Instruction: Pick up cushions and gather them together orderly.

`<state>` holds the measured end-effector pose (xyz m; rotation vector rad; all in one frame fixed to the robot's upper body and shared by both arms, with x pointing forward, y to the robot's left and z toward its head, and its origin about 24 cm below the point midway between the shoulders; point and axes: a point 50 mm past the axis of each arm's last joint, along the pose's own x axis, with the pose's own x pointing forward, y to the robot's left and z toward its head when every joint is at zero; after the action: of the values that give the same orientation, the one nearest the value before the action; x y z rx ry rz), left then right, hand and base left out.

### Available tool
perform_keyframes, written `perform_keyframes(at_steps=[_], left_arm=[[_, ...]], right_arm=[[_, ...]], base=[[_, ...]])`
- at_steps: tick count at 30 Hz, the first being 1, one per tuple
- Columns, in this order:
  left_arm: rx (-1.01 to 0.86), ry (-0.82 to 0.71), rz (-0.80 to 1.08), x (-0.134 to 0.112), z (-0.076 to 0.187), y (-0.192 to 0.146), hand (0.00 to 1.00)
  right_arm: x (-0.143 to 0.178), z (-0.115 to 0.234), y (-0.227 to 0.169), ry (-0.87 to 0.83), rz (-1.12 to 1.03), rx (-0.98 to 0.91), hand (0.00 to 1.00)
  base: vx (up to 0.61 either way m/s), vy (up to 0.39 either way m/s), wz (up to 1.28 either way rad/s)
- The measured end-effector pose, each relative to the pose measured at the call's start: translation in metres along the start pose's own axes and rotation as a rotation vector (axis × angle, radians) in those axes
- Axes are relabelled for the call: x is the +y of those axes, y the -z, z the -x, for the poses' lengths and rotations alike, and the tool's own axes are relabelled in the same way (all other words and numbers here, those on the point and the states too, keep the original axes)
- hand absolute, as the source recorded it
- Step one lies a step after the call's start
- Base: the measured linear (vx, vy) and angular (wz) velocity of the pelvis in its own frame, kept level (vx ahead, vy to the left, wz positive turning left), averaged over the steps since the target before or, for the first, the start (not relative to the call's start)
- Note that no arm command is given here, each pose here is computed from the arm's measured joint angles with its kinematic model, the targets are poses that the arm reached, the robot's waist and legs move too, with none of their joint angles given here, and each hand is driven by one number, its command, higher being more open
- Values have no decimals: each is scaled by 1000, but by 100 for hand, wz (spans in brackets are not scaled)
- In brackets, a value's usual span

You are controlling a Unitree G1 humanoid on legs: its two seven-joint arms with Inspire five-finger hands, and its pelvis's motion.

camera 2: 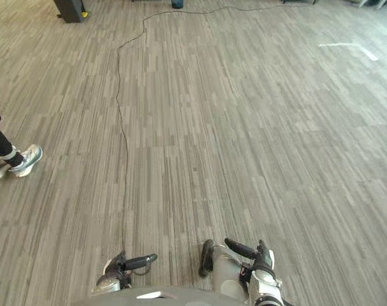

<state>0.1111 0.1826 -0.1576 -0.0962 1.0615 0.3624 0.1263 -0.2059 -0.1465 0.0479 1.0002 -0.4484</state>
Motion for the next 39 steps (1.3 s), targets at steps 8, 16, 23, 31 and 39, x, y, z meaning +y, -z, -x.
perform_keyframes(at_steps=[8, 16, 23, 31, 39], left_arm=[[-135, -17, 34, 6, 1, -28, 100], [-143, -52, 61, 19, 0, -32, 100], [-105, -33, -13, 14, -3, -27, 100], [-47, 34, -108, -5, -3, -15, 100], [-119, 57, -42, -16, -1, -31, 100]], right_arm=[[17, 3, 6, -39, 50, 22, 100], [40, 11, 20, -110, 70, 63, 100], [39, 11, -1, -110, 42, -43, 100], [13, 1, -15, -37, 40, -69, 100], [9, 2, -1, -19, 31, -12, 100]], base=[[550, 20, -54], [605, 292, -82], [427, 156, -92], [545, -129, -44], [548, -196, -30]])
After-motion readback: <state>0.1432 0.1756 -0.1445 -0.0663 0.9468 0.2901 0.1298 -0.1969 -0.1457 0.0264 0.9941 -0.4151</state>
